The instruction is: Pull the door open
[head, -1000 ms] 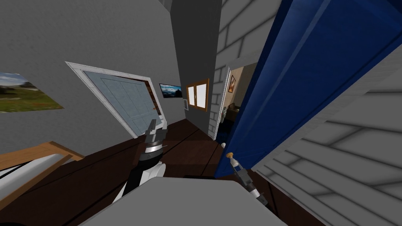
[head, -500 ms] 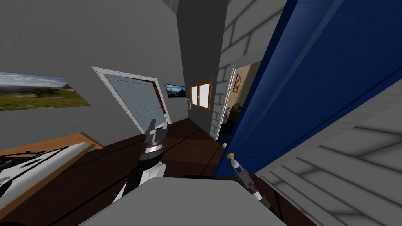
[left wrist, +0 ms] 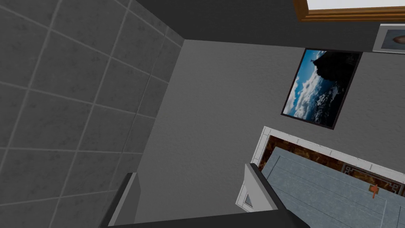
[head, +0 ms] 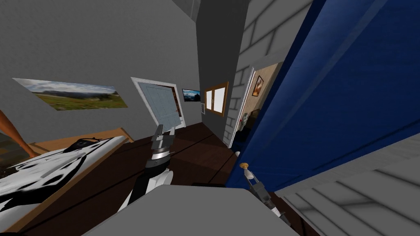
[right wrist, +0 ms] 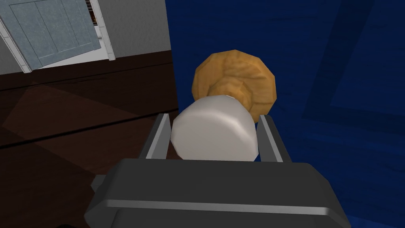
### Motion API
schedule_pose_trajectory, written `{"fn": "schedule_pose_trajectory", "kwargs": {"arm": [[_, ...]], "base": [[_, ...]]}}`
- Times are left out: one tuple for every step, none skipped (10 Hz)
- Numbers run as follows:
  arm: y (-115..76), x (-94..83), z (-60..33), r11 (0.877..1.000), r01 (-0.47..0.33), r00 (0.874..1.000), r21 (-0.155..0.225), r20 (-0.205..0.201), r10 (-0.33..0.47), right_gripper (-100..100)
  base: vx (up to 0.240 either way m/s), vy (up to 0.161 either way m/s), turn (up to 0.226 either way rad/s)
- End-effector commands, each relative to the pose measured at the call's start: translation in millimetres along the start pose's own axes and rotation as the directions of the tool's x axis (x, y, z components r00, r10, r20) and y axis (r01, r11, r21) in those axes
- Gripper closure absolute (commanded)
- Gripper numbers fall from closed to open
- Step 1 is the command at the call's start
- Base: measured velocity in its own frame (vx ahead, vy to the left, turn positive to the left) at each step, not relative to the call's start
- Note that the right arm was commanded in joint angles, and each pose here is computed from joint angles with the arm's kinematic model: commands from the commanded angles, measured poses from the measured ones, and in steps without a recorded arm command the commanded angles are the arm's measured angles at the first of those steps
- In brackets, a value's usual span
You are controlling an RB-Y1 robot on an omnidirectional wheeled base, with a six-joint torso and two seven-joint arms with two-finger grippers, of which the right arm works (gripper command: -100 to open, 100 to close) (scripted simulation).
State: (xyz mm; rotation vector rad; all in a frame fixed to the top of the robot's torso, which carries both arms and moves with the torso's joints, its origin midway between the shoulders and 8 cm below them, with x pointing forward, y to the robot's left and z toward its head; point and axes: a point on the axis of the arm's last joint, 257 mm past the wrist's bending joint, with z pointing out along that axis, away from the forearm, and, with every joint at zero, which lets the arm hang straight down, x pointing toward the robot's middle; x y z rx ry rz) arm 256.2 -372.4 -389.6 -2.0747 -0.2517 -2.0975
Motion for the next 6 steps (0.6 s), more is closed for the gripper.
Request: {"fn": "schedule_pose_trajectory", "kwargs": {"arm": [[3.6,0.2,-9.6,1.000,0.006,1.000,-0.008,0.005,-0.006,100],[3.8,-0.3,-11.8,1.000,0.006,1.000,-0.010,0.007,-0.006,100],[3.9,-0.8,-13.6,1.000,0.006,1.000,-0.011,0.008,-0.006,100],[4.0,-1.0,-14.5,1.000,0.006,1.000,-0.012,0.009,-0.006,100],[4.1,-1.4,-15.8,1.000,0.006,1.000,-0.013,0.010,-0.006,100],[4.1,-1.6,-16.4,1.000,0.006,1.000,-0.014,0.011,-0.006,100]], "base": [[-0.181,-0.031,0.083],[-0.168,-0.026,-0.021],[-0.152,-0.010,0.018],[-0.163,-0.007,-0.016],[-0.175,-0.003,-0.043],[-0.162,-0.005,-0.050]]}}
